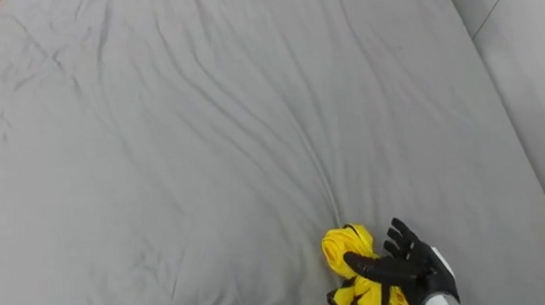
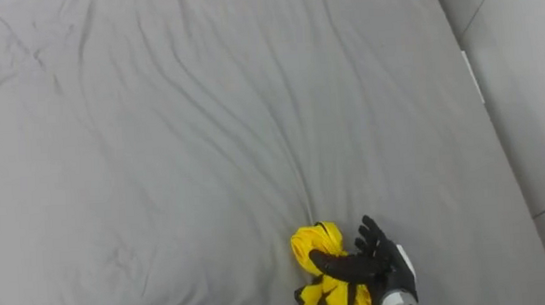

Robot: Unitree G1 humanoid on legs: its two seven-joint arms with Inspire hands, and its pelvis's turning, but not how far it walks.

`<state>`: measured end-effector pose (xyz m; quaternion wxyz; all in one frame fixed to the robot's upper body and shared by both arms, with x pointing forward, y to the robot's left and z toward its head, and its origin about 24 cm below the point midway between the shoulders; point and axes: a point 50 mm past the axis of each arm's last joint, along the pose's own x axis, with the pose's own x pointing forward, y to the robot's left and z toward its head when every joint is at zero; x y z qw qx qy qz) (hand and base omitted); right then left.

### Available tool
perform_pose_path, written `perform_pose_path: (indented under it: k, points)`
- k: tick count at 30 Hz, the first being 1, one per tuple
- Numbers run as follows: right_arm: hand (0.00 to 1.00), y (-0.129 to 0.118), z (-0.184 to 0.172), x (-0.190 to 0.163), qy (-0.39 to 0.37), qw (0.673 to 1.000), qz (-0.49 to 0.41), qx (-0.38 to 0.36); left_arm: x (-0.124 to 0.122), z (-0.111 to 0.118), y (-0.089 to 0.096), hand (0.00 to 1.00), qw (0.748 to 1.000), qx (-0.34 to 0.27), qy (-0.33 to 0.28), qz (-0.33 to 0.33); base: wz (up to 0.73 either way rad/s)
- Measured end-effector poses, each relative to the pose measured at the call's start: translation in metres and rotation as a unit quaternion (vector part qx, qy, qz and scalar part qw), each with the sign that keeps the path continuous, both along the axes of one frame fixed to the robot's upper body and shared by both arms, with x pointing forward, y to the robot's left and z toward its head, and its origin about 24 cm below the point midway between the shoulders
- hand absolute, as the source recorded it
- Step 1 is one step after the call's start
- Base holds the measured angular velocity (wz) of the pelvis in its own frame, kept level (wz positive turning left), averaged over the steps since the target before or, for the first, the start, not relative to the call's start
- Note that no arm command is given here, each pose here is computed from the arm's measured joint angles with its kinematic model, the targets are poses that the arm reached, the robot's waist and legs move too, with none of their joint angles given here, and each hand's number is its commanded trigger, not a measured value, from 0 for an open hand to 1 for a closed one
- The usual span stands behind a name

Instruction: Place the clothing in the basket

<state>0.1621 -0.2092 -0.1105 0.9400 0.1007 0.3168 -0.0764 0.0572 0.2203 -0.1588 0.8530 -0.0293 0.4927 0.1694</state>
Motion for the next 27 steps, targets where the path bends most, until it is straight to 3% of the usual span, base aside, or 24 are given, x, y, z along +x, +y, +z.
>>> perform_pose_path:
  k: [6, 8, 11, 12, 14, 15, 16, 17, 27]
  points:
    - [0.0, 0.003, -0.003, -0.006, 0.01, 0.999, 0.039, -0.019, 0.005, 0.0, 0.011, 0.0, 1.0, 0.018, 0.017, -0.01, -0.03]
    - [0.07, 0.006, -0.004, -0.007, 0.013, 0.998, 0.054, -0.021, 0.006, 0.0, 0.016, 0.0, 0.999, 0.023, 0.025, -0.015, 0.0]
    - [0.09, 0.008, -0.005, -0.008, 0.017, 0.997, 0.07, -0.027, 0.005, 0.001, 0.019, 0.0, 0.999, 0.027, 0.031, -0.017, -0.07]
    - [0.16, 0.007, -0.005, -0.009, 0.018, 0.997, 0.071, -0.028, 0.005, 0.001, 0.019, 0.0, 0.999, 0.027, 0.031, -0.018, -0.06]
    - [0.5, 0.007, -0.006, -0.009, 0.02, 0.996, 0.08, -0.034, 0.005, 0.001, 0.02, 0.0, 0.999, 0.028, 0.031, -0.019, -0.02]
    - [0.61, 0.008, -0.005, -0.009, 0.021, 0.995, 0.087, -0.04, 0.006, 0.001, 0.02, 0.0, 0.999, 0.029, 0.031, -0.02, 0.0]
    - [0.92, 0.009, -0.005, -0.008, 0.021, 0.993, 0.1, -0.051, 0.007, 0.001, 0.021, 0.0, 0.999, 0.032, 0.03, -0.028, 0.0]
    - [1.0, 0.01, -0.005, -0.008, 0.023, 0.991, 0.115, -0.063, 0.009, 0.002, 0.021, 0.0, 0.998, 0.035, 0.03, -0.036, 0.0]
    - [1.0, 0.022, -0.021, -0.022, 0.077, 0.965, 0.22, -0.12, 0.014, 0.001, 0.021, 0.0, 0.996, 0.042, 0.04, -0.062, -0.03]
